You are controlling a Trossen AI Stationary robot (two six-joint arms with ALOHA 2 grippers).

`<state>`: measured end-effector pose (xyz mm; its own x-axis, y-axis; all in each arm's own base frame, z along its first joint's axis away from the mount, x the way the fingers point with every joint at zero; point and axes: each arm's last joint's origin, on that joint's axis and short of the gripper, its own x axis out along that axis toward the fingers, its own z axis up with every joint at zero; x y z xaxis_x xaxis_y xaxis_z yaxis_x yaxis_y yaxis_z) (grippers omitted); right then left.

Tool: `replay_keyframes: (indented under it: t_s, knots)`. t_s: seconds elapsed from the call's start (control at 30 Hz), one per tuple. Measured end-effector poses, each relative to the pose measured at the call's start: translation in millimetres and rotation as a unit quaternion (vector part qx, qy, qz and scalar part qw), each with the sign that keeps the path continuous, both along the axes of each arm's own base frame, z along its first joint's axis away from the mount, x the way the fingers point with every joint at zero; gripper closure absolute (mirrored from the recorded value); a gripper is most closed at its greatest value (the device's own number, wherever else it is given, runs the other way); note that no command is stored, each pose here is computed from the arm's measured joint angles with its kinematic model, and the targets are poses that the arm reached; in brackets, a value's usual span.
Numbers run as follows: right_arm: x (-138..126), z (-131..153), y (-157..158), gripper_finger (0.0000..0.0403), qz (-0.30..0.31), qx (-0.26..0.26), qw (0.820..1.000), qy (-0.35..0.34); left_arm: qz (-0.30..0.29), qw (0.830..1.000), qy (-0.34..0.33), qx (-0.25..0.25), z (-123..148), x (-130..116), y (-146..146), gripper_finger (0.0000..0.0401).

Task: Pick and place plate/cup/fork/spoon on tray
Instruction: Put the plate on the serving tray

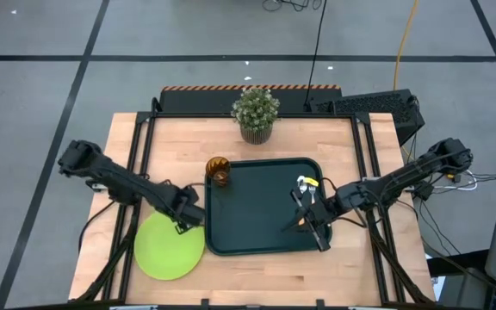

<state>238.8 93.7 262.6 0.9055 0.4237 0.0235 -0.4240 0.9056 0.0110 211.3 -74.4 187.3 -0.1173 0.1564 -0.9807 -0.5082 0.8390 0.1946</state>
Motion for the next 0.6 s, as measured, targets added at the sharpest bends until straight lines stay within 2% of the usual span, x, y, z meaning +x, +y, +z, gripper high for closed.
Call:
replay_keyframes:
  t_s: [0.2, 0.3, 0.47, 0.6]
  knots:
    - [0.6, -0.3, -1.6, 0.0403, -0.004, 0.0, 1.0, 0.002, 0.015, 0.995, -0.092, -0.019, 40.4, -14.3, 21.2, 0.0316]
    - [0.6, -0.1, -1.5, 0.0403, -0.003, 0.003, 1.0, 0.002, 0.022, 0.99, -0.125, -0.054, 53.7, -20.0, 33.2, 0.0316]
    - [0.6, 0.0, -1.5, 0.0403, -0.003, 0.006, 1.0, 0.003, 0.065, 0.98, -0.14, -0.121, 61.9, -22.9, 50.6, 0.0316]
    - [0.6, -1.4, -1.4, 0.0403, -0.002, 0.012, 1.0, 0.013, 0.088, 0.976, -0.14, -0.145, 62.1, -22.3, 46.7, 0.0316]
